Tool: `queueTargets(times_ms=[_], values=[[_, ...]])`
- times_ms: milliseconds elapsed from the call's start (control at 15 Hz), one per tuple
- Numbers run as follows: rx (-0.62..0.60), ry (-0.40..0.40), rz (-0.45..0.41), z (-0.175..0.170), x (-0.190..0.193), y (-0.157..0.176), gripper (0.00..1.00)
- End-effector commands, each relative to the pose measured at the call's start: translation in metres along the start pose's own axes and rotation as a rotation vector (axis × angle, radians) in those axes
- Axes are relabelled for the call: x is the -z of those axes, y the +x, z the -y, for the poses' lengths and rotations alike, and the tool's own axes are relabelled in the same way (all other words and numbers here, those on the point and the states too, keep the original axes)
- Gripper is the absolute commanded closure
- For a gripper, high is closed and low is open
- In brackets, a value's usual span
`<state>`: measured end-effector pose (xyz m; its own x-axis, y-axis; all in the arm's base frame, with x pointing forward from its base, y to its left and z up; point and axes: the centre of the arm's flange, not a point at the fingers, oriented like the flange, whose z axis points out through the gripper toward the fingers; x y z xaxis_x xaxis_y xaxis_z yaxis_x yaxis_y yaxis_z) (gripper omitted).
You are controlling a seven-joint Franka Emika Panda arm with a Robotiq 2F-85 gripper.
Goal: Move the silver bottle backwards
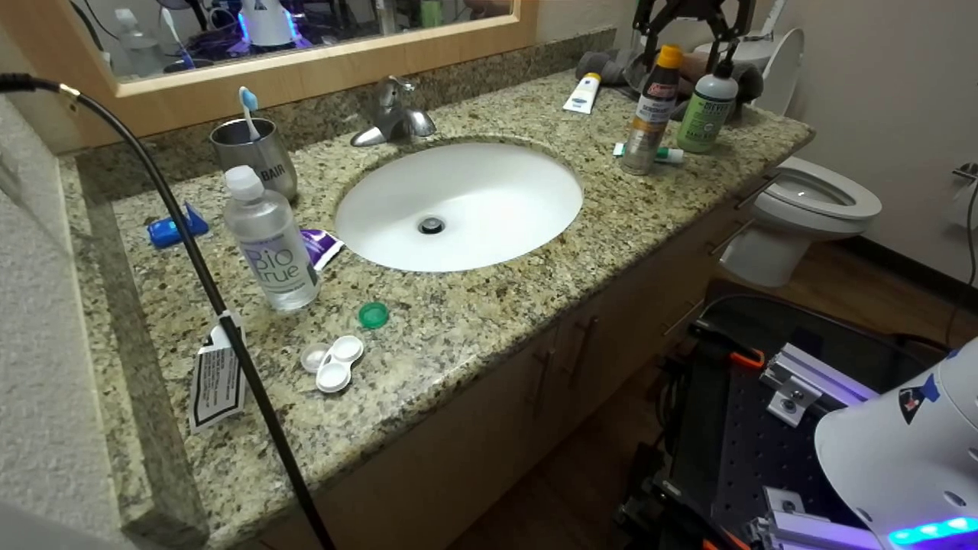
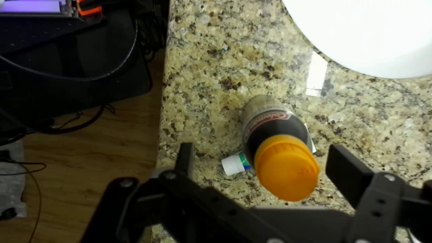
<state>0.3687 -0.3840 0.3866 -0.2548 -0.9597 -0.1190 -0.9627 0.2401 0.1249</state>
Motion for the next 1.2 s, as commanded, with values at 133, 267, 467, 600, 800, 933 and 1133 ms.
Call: queueTargets(times_ms=[133,267,467,600,800,933,1133], values=[[-0.005,-0.029,0.008,0.006,-0.015,0.005,0.00],[-0.002,-0.040,0.018,0.010,-0.024,0.008,0.00],[-0.005,-0.041,0.010,0.005,-0.021,0.003,0.00],[-0.005,-0.045,0.010,0.006,-0.023,0.003,0.00],[-0.003,-0.026,0.019,0.008,-0.023,0.003,0.34],[-0.004,-0.017,0.027,0.008,-0.022,0.003,0.47],[-0.014,0.002,0.037,0.007,-0.019,0.005,0.69]])
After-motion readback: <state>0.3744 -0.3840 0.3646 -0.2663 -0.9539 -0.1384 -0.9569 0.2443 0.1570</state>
